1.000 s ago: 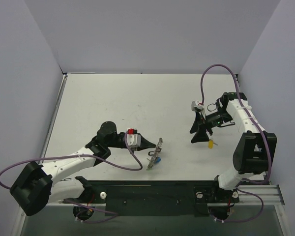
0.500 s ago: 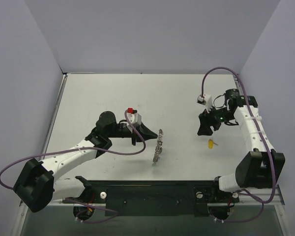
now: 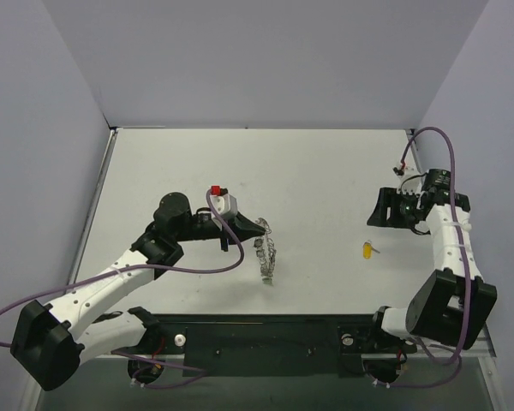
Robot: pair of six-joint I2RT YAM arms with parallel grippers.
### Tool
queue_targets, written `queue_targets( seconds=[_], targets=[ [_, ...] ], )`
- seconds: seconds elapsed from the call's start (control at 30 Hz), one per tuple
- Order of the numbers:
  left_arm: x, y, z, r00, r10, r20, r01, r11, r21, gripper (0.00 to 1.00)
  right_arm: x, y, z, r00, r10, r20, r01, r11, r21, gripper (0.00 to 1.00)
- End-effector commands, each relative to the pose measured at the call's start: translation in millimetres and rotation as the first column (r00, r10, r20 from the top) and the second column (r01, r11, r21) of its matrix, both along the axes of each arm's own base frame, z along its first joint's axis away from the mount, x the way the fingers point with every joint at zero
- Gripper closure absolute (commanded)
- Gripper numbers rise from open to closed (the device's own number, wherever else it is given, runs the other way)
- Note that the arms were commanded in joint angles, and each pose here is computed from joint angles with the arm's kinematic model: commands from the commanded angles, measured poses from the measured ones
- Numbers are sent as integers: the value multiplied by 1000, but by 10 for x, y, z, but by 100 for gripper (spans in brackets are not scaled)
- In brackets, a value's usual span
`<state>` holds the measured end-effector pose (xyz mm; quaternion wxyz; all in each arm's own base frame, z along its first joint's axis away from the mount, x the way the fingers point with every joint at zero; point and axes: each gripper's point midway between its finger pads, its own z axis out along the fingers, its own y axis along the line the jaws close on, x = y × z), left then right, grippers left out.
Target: Put the keys on the keyring
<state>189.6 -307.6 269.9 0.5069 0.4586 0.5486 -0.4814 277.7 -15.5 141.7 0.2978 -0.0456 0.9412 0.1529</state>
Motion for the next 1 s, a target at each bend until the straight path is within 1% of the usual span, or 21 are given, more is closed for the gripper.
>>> queue_targets(
  seconds=[0.0,0.07,0.1,0.2,0.43,0.53,0.6,0.63,0.73,0.77,0.97],
  targets=[
    [44,22,237,995,21,100,-18,999,-26,100,81,-37,-293,984,-125,-129,140,983,120,48],
    [35,18,242,995,15,98,-12,1000,-28,100,111,-73,-440,973,-149,-175,172,977,128,53],
    [34,20,247,995,15,103,-12,1000,-28,100,112,-94,-528,967,-160,-199,186,975,122,54],
    [24,31,252,994,15,110,-12,1000,-27,100,120,-170,-726,955,-207,-214,230,969,88,55],
    [20,33,254,993,10,114,-7,1000,-25,100,127,-301,-960,914,-265,-308,288,957,30,57],
    [21,43,265,992,15,122,-12,1000,-24,100,106,-329,-1039,898,-271,-346,294,956,13,60],
    [32,49,250,992,19,123,-17,1000,-18,100,85,-313,-1074,892,-265,-366,292,956,19,62],
    [34,50,244,992,20,122,-18,1000,-16,100,88,-315,-1078,892,-262,-367,290,957,21,64],
    [43,54,245,992,23,126,-21,1000,-15,100,91,-296,-1098,889,-256,-380,289,957,33,65],
    [43,54,245,992,23,126,-21,1000,-15,100,85,-287,-1102,887,-251,-386,286,957,35,68],
    [48,54,231,992,24,125,-23,1000,-10,100,42,-244,-1181,873,-224,-433,273,960,55,72]
  ],
)
